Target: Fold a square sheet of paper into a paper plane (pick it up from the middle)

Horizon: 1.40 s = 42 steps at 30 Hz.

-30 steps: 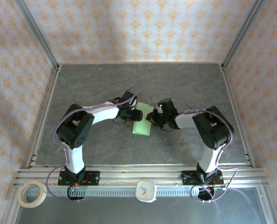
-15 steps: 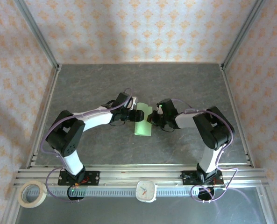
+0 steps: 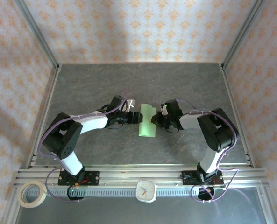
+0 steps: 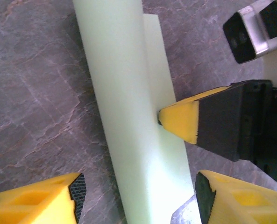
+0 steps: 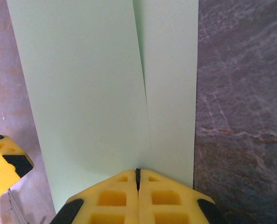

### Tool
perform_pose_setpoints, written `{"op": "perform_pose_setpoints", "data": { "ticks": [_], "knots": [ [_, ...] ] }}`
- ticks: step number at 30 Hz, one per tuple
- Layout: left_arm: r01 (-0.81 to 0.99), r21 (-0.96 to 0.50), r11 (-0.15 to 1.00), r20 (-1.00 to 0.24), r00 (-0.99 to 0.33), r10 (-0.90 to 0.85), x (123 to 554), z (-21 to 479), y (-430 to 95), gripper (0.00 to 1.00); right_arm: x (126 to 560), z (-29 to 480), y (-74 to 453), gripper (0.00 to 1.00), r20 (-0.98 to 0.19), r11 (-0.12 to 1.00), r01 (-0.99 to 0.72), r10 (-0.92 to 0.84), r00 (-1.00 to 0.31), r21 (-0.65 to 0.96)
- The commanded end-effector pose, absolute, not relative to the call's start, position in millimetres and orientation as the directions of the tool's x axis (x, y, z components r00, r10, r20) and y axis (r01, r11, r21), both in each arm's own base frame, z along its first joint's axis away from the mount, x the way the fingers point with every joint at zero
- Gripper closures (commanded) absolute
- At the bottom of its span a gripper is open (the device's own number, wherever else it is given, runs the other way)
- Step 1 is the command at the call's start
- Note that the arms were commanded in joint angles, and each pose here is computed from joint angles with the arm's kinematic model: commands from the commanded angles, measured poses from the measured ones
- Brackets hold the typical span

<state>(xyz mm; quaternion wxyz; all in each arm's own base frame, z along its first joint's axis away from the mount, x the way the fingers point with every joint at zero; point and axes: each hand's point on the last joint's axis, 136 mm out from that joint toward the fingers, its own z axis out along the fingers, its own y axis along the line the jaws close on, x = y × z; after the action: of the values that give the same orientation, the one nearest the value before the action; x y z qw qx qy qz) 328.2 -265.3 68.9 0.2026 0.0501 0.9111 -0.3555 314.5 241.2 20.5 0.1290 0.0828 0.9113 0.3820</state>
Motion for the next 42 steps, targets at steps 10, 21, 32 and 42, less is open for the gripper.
{"op": "perform_pose_setpoints", "data": {
  "ticks": [10, 21, 32, 42],
  "knots": [
    [0.213, -0.629, 0.747, -0.368, -0.929, -0.045, 340, 53, -270, 0.38, 292, -7, 227, 0.94, -0.083, 0.733, 0.138, 0.256, -0.963, 0.667],
    [0.197, -0.573, 0.796, -0.334, -0.942, -0.008, 338, 31, -274, 0.46, 303, 8, 235, 0.93, -0.097, 0.703, 0.125, 0.266, -0.959, 0.701],
    [0.158, -0.460, 0.874, -0.326, -0.945, -0.001, 339, 10, -264, 0.56, 325, 57, 236, 0.81, -0.170, 0.633, 0.081, 0.326, -0.930, 0.770],
    [0.192, -0.409, 0.892, -0.298, -0.952, 0.069, 332, 0, -261, 0.55, 342, 72, 170, 0.77, -0.223, 0.653, 0.207, 0.511, -0.830, 0.728]
  ]
}}
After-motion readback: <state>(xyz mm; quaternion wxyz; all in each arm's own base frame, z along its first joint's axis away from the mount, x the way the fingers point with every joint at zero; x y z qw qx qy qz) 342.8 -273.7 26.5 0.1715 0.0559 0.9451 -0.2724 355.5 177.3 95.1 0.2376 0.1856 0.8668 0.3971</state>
